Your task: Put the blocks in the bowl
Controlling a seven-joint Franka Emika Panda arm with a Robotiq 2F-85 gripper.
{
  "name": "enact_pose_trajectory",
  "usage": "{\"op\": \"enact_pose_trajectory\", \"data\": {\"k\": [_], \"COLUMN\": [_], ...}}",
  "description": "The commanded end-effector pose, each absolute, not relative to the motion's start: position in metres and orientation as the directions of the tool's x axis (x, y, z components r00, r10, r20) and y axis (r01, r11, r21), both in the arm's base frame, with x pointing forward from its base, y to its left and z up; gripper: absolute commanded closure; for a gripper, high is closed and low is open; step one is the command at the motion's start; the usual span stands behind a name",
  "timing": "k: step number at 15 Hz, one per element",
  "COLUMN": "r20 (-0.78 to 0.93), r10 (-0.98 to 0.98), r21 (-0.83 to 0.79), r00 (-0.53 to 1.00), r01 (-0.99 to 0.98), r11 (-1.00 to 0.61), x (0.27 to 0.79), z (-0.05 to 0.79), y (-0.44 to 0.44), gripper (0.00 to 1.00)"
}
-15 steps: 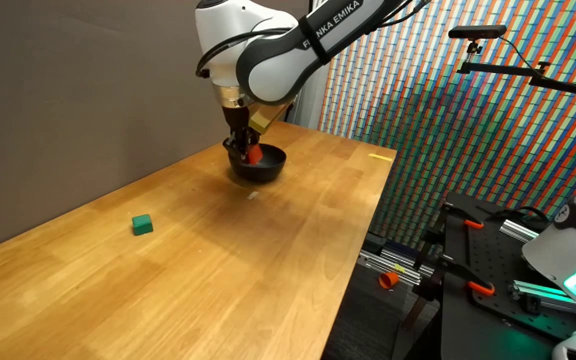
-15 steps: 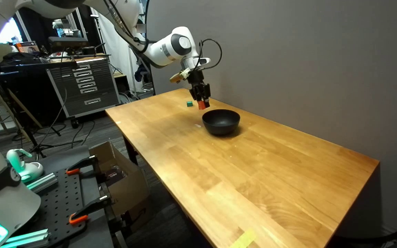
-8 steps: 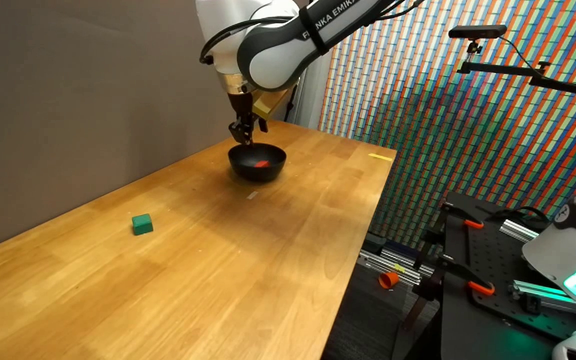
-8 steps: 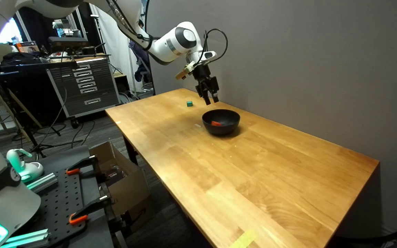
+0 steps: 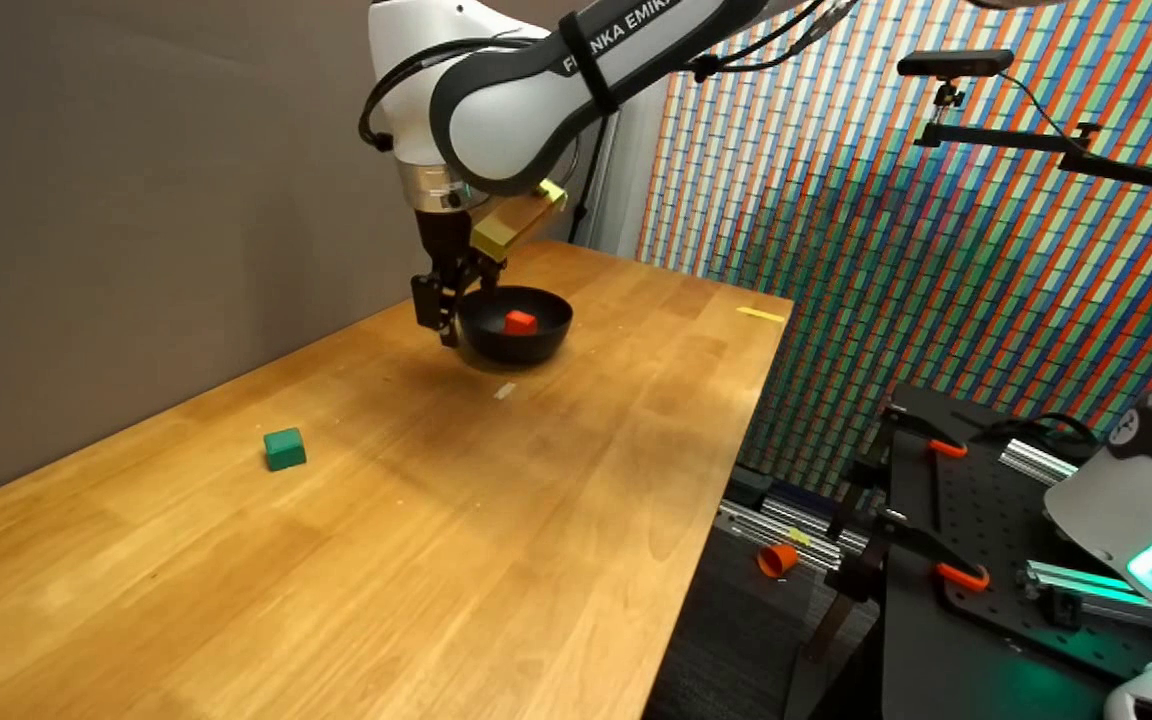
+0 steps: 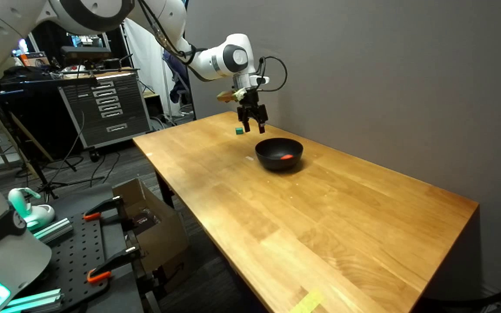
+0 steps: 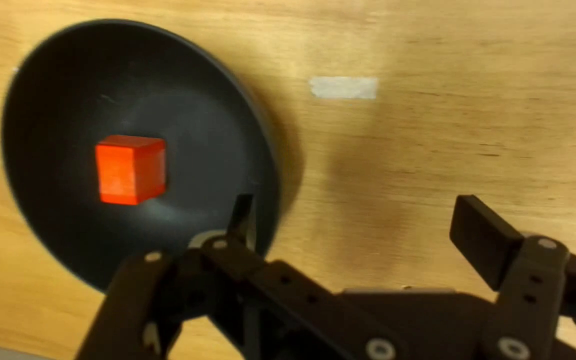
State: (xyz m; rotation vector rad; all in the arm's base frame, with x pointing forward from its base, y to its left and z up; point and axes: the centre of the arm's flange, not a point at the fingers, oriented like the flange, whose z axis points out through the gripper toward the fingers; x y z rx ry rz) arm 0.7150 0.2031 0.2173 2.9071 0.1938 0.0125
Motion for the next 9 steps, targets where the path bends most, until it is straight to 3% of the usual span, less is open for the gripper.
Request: {"op": "enact_pose_trajectory", "data": {"k": [1,9], "r20": [-0.007,0.021], "r10": [0.224,0.463], "r21": [0.099,-0.015], "r00": [0.975,0.886], "r01": [0.223,0.464], "r11": [-0.97,-0.886], "x": [0.746,0.766], "z": [0.203,0.172], "y": [0.243,0.324], "gripper": [0.0,0.0]}}
